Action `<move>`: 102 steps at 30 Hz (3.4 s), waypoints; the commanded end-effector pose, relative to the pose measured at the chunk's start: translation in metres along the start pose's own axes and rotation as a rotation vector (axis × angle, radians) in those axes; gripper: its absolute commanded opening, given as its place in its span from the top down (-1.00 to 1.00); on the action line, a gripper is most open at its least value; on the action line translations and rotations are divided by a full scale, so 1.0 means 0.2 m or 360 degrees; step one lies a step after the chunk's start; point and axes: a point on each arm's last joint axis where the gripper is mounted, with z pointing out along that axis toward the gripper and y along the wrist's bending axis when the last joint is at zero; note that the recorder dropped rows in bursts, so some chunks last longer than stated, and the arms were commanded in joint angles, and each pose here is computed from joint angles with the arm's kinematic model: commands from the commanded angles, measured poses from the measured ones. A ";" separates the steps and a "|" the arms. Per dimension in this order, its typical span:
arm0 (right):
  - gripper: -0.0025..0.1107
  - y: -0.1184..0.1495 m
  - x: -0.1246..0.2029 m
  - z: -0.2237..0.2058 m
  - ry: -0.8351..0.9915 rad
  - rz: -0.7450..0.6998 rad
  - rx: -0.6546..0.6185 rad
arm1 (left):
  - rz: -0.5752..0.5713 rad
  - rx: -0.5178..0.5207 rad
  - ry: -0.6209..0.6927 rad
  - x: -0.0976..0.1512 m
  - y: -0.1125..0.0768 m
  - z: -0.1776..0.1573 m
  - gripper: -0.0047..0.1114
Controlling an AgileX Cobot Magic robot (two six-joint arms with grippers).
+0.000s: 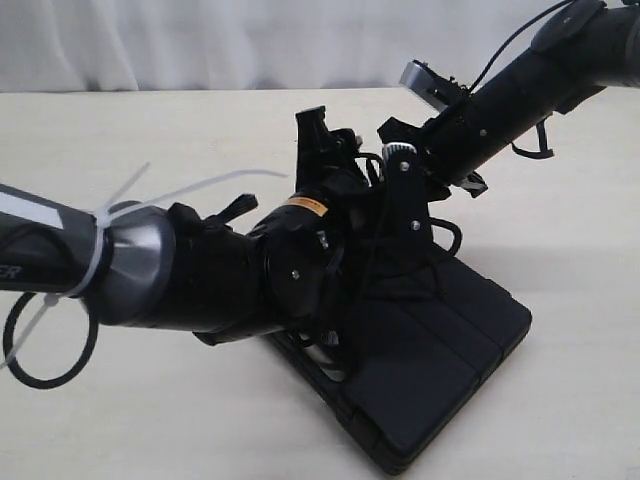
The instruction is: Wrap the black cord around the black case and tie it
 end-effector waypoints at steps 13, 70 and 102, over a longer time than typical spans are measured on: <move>0.88 0.02 0.00 -0.02 -0.0019 -0.0043 -0.0004 | -0.0035 -0.0382 0.0177 0.04 0.05 -0.02 -0.28; 0.33 0.01 -0.03 -0.02 -0.0116 -0.0131 0.0048 | 0.0469 -0.0021 -0.0299 -0.15 -0.26 -0.18 0.92; -0.05 -0.01 -0.06 -0.32 -0.0213 -0.0046 0.0866 | 0.0182 0.0016 -0.0473 -0.27 -0.01 -0.38 0.92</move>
